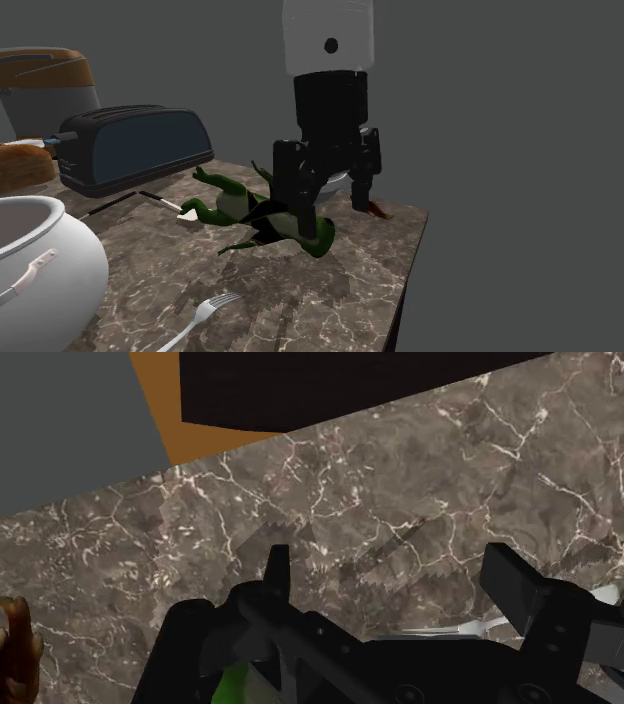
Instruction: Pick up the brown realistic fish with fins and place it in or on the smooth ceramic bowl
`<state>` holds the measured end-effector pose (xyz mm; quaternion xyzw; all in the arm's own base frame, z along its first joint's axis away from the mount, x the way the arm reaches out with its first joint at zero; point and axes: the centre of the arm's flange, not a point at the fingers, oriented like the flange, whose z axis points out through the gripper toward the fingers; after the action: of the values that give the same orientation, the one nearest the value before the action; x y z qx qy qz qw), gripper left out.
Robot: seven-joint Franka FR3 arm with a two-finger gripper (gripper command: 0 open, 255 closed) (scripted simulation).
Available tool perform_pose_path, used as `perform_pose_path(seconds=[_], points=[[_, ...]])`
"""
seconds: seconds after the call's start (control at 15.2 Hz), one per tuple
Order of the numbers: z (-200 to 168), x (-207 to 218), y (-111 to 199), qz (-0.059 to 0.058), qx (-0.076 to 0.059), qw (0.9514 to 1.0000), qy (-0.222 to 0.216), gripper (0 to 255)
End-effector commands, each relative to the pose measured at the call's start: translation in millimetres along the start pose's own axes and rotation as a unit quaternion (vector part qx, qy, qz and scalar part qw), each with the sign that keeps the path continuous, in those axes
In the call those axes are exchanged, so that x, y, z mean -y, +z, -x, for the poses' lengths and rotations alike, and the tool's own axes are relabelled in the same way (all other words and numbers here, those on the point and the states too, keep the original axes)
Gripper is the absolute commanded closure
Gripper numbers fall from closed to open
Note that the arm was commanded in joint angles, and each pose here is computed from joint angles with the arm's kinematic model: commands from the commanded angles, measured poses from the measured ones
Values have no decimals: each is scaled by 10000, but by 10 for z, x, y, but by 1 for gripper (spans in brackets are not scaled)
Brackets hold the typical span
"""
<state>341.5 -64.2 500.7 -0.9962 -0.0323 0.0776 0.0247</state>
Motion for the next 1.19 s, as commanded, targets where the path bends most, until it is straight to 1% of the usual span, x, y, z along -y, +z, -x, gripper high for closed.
perform_pose_path(seconds=[0.0,0.53,1.12], points=[[-127,-196,70,23,-53,10000,71,0],[-596,-1053,316,91,-246,9990,354,0],[-1076,-2052,559,167,-463,9965,673,0]])
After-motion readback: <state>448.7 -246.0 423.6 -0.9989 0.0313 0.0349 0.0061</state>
